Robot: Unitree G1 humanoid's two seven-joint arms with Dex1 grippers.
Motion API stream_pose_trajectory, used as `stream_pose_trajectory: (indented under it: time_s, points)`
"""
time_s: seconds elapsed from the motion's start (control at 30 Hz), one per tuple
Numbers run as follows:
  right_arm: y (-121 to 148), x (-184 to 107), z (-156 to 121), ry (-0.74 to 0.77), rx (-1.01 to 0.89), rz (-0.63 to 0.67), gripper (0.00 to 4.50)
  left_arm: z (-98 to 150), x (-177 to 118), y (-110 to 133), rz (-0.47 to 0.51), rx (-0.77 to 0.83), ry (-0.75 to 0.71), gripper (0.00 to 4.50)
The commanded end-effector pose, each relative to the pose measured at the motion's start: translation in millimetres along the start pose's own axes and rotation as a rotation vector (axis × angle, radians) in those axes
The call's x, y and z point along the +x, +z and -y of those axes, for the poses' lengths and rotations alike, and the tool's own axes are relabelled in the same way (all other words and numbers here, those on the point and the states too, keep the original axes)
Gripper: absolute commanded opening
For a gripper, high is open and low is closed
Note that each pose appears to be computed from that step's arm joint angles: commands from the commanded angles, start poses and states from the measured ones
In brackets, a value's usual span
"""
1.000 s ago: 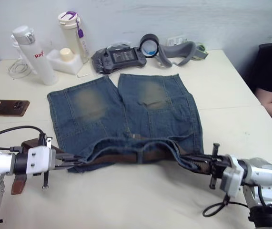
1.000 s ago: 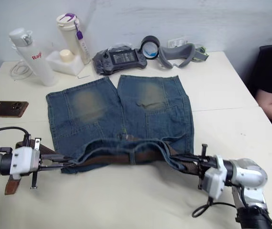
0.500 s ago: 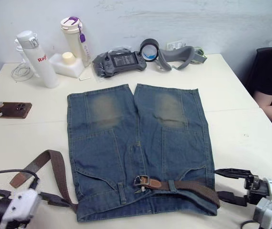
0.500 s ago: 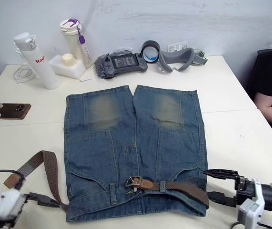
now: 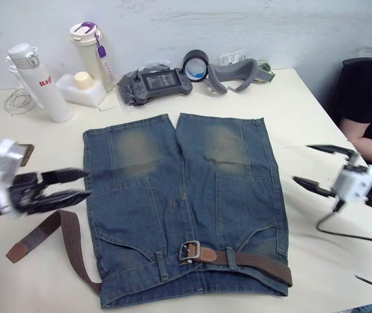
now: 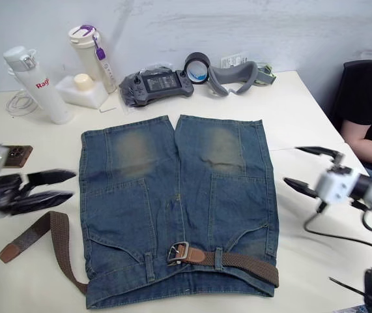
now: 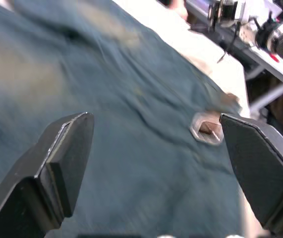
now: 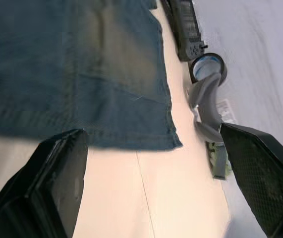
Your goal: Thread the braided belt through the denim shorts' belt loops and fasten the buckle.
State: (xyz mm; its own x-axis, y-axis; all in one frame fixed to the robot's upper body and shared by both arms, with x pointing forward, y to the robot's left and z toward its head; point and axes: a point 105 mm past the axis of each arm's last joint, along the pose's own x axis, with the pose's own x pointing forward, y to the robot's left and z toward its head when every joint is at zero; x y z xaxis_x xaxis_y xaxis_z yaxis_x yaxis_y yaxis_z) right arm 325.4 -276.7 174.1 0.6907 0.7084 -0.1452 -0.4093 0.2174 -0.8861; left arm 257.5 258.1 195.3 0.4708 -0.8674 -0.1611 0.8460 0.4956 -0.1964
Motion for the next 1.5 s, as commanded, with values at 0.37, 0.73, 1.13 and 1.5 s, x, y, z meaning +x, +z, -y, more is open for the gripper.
stream_pose_trajectory:
  time_s: [0.37, 0.73, 1.13, 1.5]
  points:
    - [-3, 125, -12, 0.225, 0.806, -0.175, 4.5, -82, 98, -29, -0.302, 0.09, 0.322, 4.43]
    - [-8, 125, -62, 0.461, 0.988, -0.324, 2.9, -77, 111, -67, -0.415, 0.043, 0.277, 2.08]
    - [61, 137, 3, 0.38, 0.841, -0.042, 0.03, -57, 110, -21, -0.231, 0.071, 0.194, 0.0]
    - [54, 182, 96, -0.05, 0.584, -0.091, 0.03, -132, 112, 95, 0.098, 0.358, 0.617, 0.0]
